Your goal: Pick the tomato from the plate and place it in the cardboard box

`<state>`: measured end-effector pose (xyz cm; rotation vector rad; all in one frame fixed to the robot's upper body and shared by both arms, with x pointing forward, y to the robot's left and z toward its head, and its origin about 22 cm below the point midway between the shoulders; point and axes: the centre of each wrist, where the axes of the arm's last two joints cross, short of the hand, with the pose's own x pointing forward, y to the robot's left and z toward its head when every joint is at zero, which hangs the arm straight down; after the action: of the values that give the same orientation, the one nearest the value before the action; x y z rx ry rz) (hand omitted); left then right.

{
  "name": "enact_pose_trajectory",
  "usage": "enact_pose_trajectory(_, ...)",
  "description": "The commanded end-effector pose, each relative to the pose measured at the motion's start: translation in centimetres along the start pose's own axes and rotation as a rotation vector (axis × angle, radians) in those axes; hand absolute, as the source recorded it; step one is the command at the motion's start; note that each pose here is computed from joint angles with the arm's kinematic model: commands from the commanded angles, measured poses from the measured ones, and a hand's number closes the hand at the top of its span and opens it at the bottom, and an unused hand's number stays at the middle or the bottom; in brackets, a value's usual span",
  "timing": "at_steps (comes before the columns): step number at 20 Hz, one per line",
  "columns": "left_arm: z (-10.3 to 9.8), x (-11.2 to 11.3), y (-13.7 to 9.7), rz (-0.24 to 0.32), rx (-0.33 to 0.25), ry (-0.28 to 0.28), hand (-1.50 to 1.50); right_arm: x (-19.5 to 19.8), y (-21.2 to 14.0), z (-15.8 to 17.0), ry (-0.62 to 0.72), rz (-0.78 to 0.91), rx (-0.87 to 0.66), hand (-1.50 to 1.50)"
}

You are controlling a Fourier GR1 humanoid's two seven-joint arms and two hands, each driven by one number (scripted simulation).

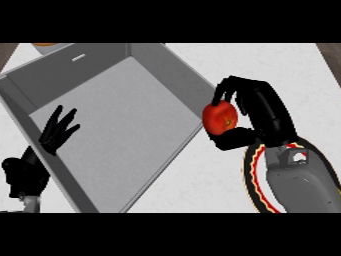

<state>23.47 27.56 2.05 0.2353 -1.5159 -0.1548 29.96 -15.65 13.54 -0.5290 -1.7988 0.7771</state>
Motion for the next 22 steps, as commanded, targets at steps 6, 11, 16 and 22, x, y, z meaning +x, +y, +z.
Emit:
enact_pose_trajectory(6, -1.5, -0.3, 0.8, -0.124, 0.055, 0.047, 0.00, 8.7, -0.7, -4.3, -0.106, -0.112, -0.013, 1.50)
enact_pose_trajectory(11, -1.5, -0.6, 0.2, -0.124, 0.055, 0.058, 0.00, 11.6, -0.6, -7.2, -0.083, -0.075, 0.025, 1.50)
enact_pose_trajectory(16, -0.4, -1.6, 1.3, -0.113, 0.034, 0.041, 0.00, 11.7, 3.1, -10.2, -0.021, -0.063, 0.047, 1.50)
enact_pose_trajectory(22, -0.6, -0.4, 0.0, -0.123, 0.000, 0.025, 0.00, 11.8, 5.5, -13.2, 0.040, -0.044, 0.119, 1.50)
